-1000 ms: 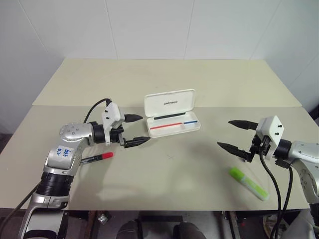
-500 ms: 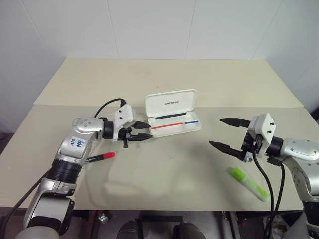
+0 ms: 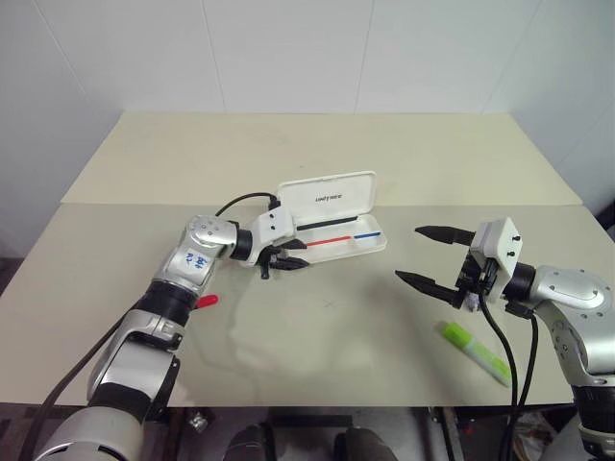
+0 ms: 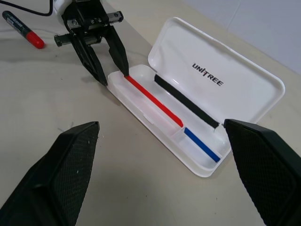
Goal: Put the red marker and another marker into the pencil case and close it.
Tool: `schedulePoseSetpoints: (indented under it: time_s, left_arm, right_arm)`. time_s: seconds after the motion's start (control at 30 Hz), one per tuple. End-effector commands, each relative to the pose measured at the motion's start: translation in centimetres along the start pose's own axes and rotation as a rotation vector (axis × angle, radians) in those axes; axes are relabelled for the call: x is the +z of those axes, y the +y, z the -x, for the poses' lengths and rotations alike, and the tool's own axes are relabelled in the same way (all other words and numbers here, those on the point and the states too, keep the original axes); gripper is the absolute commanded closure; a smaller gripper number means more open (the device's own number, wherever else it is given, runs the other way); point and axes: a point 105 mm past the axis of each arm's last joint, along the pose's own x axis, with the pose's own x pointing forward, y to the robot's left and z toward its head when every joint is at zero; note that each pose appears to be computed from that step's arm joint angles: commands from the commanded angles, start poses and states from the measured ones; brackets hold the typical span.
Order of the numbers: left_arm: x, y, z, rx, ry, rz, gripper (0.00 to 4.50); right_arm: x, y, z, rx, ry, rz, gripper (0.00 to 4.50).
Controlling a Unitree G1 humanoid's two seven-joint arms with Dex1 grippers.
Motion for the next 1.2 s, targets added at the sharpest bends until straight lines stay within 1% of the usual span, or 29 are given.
schedulePoseSetpoints:
  time_s: [0.03,0.3,0.5,0.6,0.67,0.83,0.87,1.03,1.13,1.2]
  left_arm:
    - [0.5,0.8,-0.2,0.019,0.032,-0.061,2.63]
    - [-1.2,1.1,-0.9,0.033,0.149,-0.037,2.63]
    - [-1.6,0.6,-1.5,-0.004,0.188,-0.062,2.63]
    - [-1.4,0.0,-2.0,-0.029,0.186,-0.056,2.63]
    - [-1.4,-0.3,-2.3,-0.04,0.189,-0.058,2.98]
    - [-2.0,-0.9,-2.7,-0.048,0.215,-0.072,4.4]
    - [-2.1,-1.0,-2.7,-0.048,0.216,-0.073,4.45]
    - [-2.5,-1.6,-2.9,-0.055,0.216,-0.073,4.45]
    - [-2.2,-2.0,-2.8,-0.066,0.192,-0.077,4.45]
    - [-1.4,-2.0,-2.4,-0.062,0.154,-0.109,4.45]
  right_arm:
    - [1.3,0.1,0.0,-0.01,-0.042,0.036,0.0]
    - [1.7,0.0,0.3,-0.027,-0.047,0.045,0.0]
    - [2.0,-0.2,0.3,-0.035,-0.05,0.057,0.0]
    - [2.2,-0.4,0.4,-0.042,-0.052,0.065,0.0]
    - [2.3,-0.5,0.4,-0.046,-0.054,0.07,0.0]
    - [2.5,-0.8,0.3,-0.052,-0.058,0.08,0.0]
    - [2.5,-0.8,0.3,-0.052,-0.059,0.08,0.0]
    - [2.6,-0.9,0.3,-0.053,-0.058,0.084,0.0]
    - [2.6,-1.0,0.3,-0.05,-0.055,0.083,0.0]
    - [2.4,-1.1,0.3,-0.046,-0.05,0.079,0.0]
